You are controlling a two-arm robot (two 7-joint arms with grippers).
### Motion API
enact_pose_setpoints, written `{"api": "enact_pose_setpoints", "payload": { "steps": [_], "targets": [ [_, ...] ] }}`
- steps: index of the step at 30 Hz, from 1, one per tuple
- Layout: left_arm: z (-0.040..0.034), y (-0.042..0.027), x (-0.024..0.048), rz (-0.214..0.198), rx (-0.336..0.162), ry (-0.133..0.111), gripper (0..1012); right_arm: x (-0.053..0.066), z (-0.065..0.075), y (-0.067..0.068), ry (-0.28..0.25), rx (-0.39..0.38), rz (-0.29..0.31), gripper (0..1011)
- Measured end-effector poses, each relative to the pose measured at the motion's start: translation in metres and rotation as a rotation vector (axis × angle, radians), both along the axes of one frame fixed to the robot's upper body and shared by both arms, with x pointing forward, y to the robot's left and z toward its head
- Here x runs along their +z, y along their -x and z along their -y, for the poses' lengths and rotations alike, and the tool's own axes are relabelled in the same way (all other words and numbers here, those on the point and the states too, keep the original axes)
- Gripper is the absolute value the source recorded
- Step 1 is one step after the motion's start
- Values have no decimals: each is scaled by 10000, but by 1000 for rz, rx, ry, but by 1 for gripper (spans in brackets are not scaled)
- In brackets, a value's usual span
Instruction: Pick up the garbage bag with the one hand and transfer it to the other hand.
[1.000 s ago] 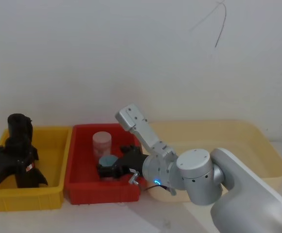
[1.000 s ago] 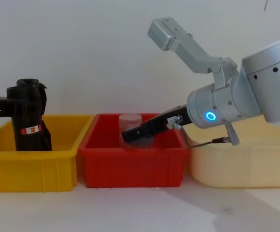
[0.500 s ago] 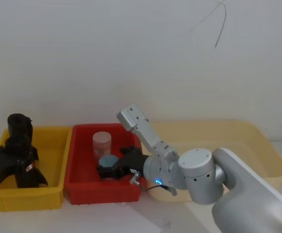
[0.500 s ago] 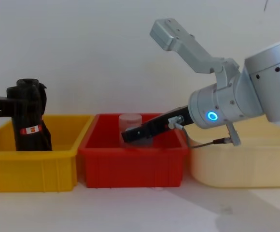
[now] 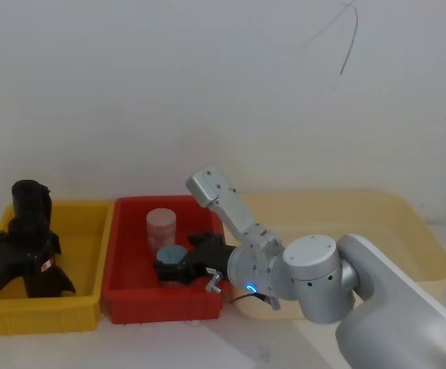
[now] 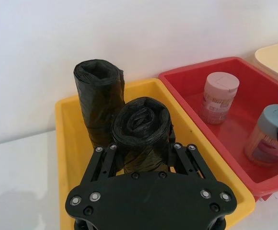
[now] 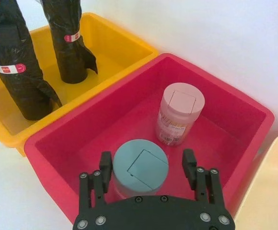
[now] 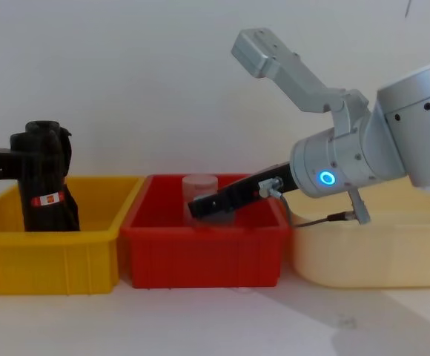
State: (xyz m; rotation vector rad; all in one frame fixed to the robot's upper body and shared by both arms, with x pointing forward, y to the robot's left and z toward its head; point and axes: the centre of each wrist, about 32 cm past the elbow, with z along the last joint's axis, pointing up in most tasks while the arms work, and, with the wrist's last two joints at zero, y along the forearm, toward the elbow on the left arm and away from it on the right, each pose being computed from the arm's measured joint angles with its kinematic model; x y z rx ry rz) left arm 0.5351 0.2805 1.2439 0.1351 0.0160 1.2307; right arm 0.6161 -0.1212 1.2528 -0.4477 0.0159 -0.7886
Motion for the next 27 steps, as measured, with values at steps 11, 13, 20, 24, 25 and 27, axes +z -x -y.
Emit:
{"api": "enact_pose_setpoints", "payload": {
  "steps": [11, 13, 20, 24, 25, 27],
  "targets": [
    [0, 0, 0, 0, 0, 0, 435, 0, 3, -1, -2, 1, -1, 661],
    [0, 0, 0, 0, 0, 0, 435, 0, 4, -1, -2, 1, -2, 661],
    [0, 0, 0, 0, 0, 0, 435, 0, 5, -2, -3, 1, -2, 661],
    [0, 0, 0, 0, 0, 0, 435, 0, 5, -2, -3, 1, -2, 661],
    [0, 0, 0, 0, 0, 0, 435, 1, 5, -2, -3, 1, -2, 661],
    [0, 0, 0, 0, 0, 0, 435, 0, 5, -2, -3, 1, -2, 663]
  ]
}}
